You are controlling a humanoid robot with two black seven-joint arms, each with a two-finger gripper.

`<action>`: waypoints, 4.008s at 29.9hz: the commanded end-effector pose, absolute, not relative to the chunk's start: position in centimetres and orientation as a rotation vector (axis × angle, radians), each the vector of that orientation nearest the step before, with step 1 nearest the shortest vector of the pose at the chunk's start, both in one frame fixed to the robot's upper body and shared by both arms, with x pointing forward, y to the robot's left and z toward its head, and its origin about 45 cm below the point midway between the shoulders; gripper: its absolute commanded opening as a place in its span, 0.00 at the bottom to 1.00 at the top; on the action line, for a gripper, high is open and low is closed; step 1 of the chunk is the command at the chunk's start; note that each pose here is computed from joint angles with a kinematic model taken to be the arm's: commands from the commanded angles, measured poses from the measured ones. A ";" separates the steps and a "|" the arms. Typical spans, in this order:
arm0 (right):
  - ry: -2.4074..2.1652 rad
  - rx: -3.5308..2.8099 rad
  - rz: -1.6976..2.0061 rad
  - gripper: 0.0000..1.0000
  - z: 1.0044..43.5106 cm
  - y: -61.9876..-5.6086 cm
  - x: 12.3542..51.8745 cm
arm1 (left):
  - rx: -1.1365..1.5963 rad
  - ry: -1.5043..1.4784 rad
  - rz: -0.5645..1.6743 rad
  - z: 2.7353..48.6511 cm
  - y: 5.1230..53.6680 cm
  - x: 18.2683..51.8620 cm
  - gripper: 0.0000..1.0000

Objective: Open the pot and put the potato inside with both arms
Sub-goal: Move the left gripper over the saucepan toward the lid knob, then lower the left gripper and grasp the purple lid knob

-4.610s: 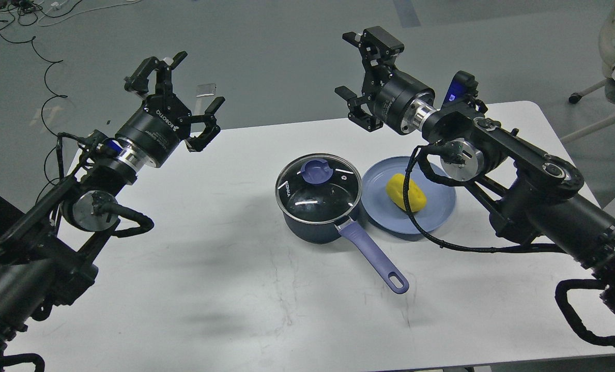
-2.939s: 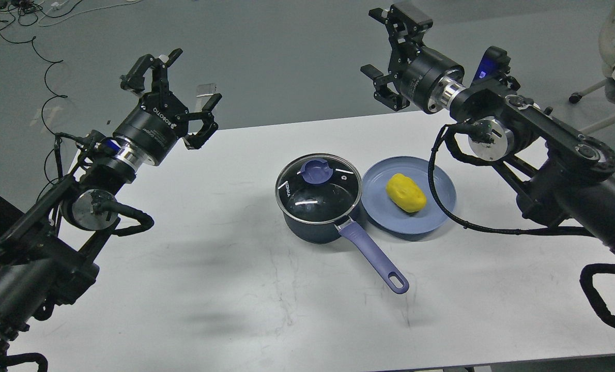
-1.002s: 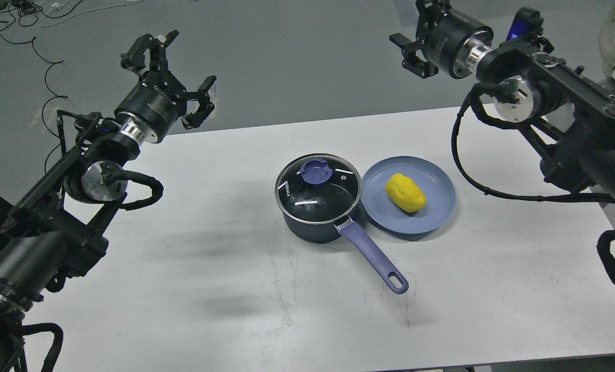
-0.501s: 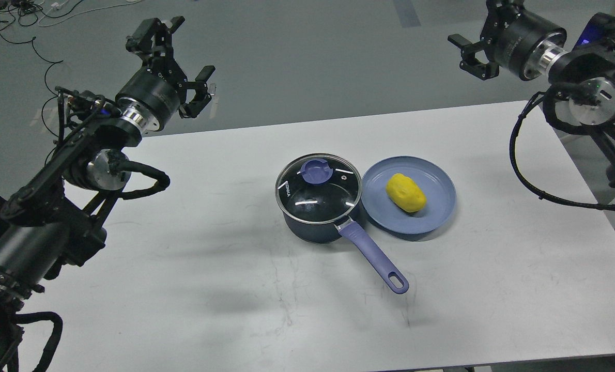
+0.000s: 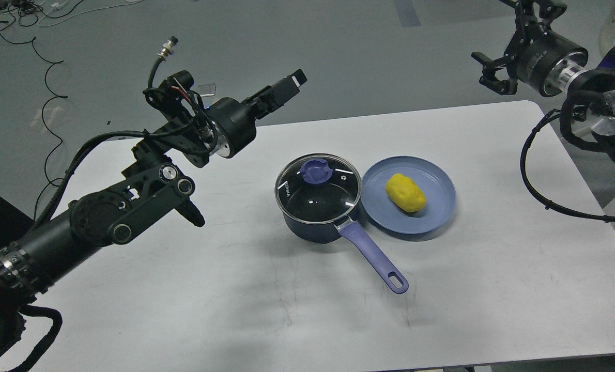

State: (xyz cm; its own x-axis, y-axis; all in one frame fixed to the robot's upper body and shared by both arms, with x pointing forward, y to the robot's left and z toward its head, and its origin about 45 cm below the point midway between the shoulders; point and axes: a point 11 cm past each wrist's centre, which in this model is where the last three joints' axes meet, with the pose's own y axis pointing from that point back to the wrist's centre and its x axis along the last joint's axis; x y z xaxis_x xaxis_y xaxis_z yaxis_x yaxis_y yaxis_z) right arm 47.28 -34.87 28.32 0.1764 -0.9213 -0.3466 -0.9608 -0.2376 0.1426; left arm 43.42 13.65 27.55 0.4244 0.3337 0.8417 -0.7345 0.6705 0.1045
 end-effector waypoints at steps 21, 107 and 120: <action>1.977 -2.176 0.713 1.00 23.7 -38.8 45.1 | 0.549 -1.505 0.259 22.2 9.5 39.1 0.97; 2.058 -2.161 0.738 1.00 22.0 -40.9 43.5 | 0.687 -1.430 0.200 16.4 14.1 40.0 0.83; 2.060 -2.165 0.744 1.00 21.7 -40.8 43.4 | 0.691 -1.409 0.205 16.1 14.2 39.9 0.72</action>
State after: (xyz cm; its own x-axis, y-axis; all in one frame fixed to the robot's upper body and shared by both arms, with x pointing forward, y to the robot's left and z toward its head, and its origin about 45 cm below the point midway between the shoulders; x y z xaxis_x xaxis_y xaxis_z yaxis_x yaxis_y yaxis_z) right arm 43.44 -40.89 21.80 -0.0117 -0.9245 -0.3809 -0.9551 -0.1026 0.2781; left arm 39.96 14.26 16.16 0.1809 -0.2649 0.9472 -0.5239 0.7891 0.3207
